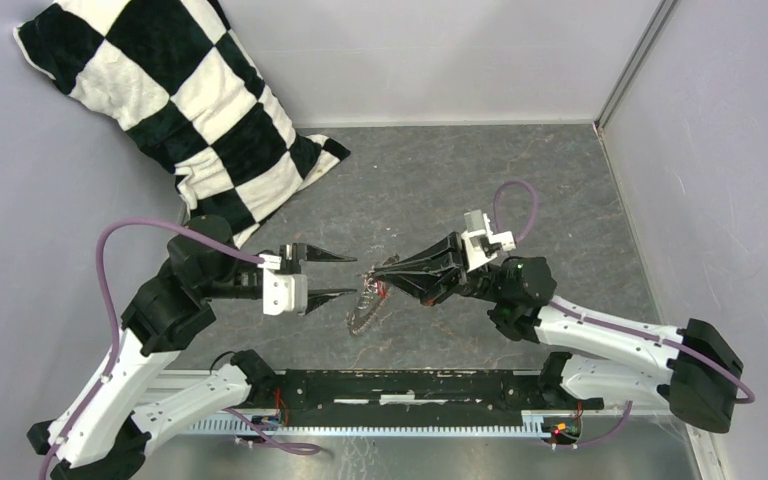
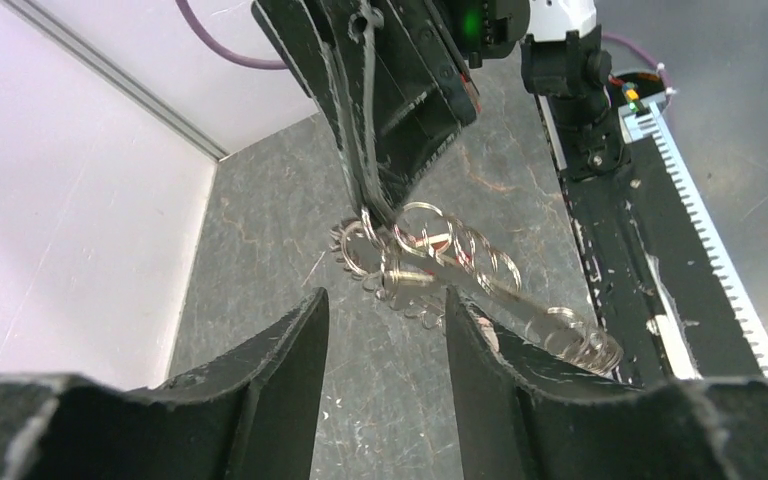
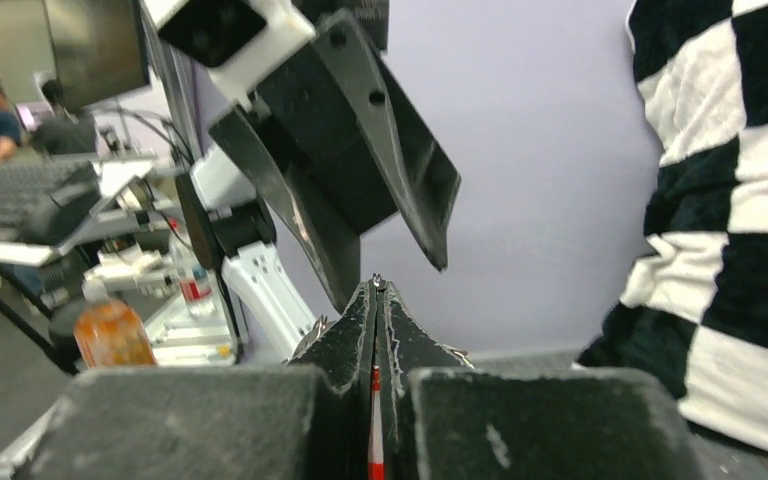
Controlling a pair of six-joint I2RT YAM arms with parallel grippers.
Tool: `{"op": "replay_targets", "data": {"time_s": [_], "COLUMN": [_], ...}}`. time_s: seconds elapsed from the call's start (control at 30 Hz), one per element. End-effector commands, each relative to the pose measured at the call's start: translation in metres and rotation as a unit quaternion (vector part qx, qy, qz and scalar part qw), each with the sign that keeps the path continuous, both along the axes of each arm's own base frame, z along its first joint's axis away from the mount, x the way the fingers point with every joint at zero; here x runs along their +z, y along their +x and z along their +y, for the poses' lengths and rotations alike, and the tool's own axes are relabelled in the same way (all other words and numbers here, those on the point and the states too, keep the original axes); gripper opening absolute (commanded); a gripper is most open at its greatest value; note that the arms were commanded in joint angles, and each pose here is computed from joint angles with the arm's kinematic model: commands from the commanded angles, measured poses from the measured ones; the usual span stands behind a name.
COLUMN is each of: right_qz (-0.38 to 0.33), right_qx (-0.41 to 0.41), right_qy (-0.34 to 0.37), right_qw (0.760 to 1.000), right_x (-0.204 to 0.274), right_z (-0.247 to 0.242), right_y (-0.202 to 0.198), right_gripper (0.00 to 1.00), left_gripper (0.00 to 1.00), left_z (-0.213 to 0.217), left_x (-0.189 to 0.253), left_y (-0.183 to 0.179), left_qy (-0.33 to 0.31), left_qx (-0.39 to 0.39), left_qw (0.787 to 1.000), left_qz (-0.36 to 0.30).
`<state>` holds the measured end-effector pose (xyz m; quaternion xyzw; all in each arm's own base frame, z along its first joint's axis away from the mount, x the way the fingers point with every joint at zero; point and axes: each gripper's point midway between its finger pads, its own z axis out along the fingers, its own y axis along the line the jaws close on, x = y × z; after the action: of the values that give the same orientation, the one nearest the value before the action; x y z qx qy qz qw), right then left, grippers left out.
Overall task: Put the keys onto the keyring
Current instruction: Adjust the key on the keyring.
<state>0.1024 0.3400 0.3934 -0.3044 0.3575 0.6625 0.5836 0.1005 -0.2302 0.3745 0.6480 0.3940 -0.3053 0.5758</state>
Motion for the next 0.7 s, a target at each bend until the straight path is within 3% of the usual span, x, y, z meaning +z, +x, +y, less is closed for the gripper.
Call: {"op": "replay_targets", "data": {"time_s": [0.0,0.17,0.33,0.67], "right_qz": [-0.093,-0.136,-0.163,-0.178], "right_qx": [-0.023,-0.033,-0.017,-0.016], "right_qy": [-0.061,-0.128,-0.183,-0.171], "right_qw": [0.994,0.982,0.969,0.969], "right_x": [0.013,0.016,0.018,0.024], "right_z": [0.006,0.015,0.023,0.020], "right_y": [-0.004,0.002,0.002,-0.002], "right_gripper": [0.00,0.00,0.01,0.00], "left_gripper": [0.54,0.49,0.37,0.11], "left_z": [0.002,-0.002,-0.004,-0.004], "left_x": [0.027,0.026,0.017,0.016], "left_y": [-0.002,-0.009,-0.005,0.000], "left_qy": [-0.036,-0.038,-0.028,-0.027], "left_qx": [0.020,0.000,0.005,0.016], "left_qw": [0.999,0.998,0.998,0.998], "left_qz": [0.028,0.053,0.058,0.054]}}
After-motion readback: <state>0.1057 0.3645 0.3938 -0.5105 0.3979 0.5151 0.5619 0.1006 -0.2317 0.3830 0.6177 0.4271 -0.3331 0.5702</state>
